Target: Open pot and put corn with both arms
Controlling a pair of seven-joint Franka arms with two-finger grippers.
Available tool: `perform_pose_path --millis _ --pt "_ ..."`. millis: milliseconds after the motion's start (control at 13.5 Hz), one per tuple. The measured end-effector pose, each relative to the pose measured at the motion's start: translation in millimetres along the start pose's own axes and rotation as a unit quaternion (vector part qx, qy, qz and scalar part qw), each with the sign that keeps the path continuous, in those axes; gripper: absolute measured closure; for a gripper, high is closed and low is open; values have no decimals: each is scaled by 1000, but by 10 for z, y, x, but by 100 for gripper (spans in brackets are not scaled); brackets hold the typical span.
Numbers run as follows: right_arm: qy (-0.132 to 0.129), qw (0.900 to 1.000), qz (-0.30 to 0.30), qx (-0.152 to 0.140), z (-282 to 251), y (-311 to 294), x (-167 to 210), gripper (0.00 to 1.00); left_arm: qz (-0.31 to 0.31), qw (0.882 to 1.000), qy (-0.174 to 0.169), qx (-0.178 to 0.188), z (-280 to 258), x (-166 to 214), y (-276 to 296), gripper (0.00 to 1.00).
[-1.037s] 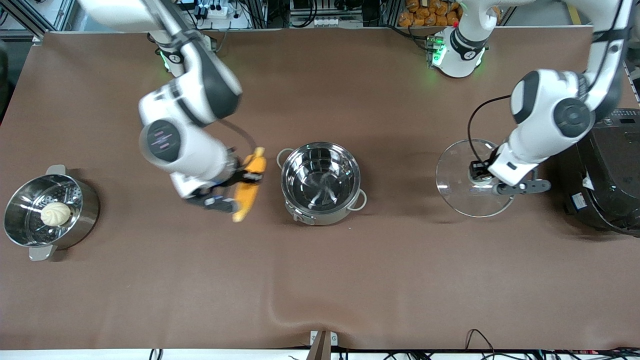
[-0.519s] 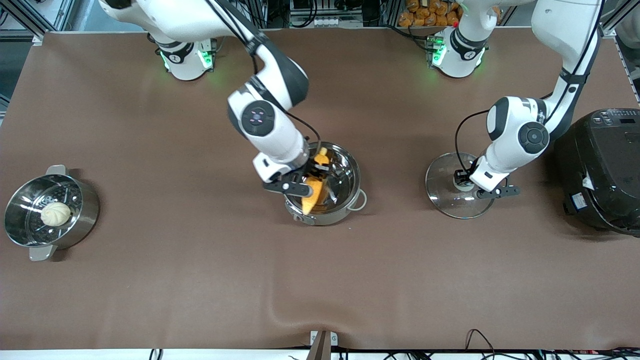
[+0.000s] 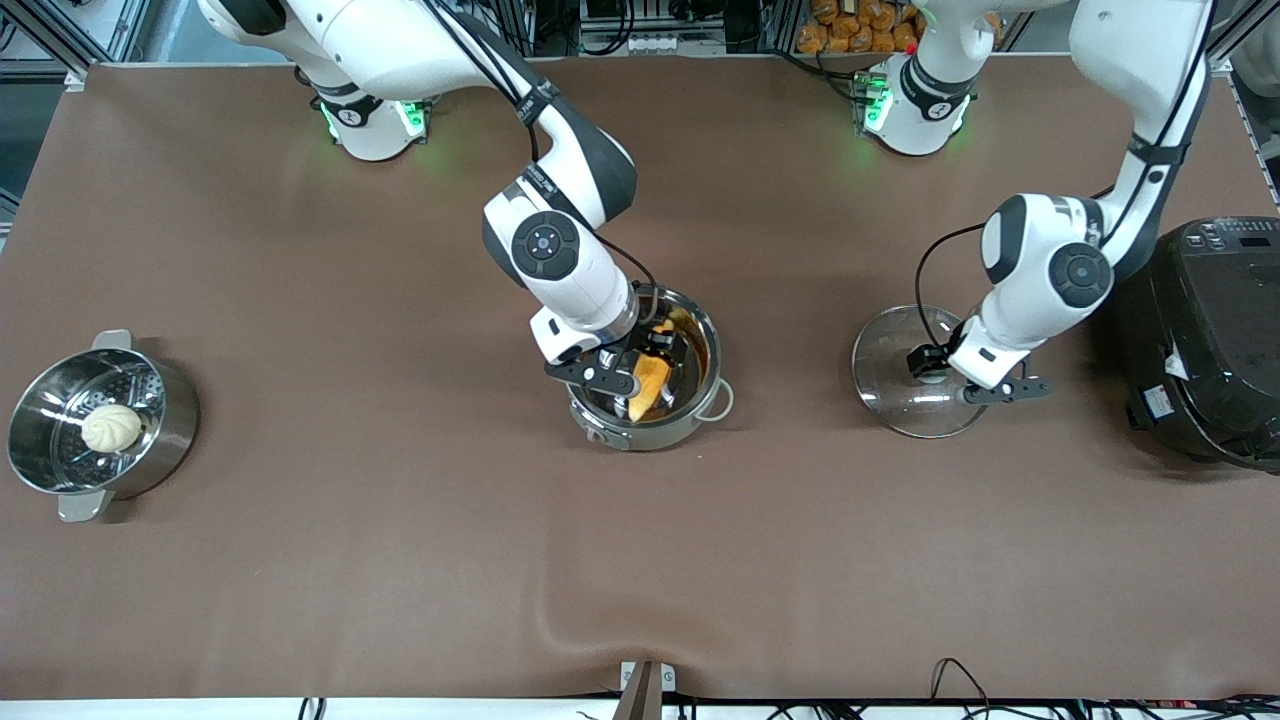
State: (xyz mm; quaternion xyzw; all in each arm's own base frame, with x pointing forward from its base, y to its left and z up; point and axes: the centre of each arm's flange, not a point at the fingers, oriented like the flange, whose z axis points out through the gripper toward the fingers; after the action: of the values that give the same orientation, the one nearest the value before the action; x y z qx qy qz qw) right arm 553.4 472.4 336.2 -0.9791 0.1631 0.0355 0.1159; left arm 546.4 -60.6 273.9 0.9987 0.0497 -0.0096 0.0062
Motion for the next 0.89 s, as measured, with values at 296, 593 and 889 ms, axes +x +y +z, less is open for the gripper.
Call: perform_pose_path --millis 296,593,889 --pt "16 1000 18 -17 -1174 930 1025 0 12 999 -35 18 -1911 255 311 0" --pt "37 998 50 -10 -2051 2340 1895 0 12 1000 -11 13 -2741 313 354 0" --pt "19 999 1 -36 -2798 3407 2008 0 10 1000 16 18 -3324 74 300 0"
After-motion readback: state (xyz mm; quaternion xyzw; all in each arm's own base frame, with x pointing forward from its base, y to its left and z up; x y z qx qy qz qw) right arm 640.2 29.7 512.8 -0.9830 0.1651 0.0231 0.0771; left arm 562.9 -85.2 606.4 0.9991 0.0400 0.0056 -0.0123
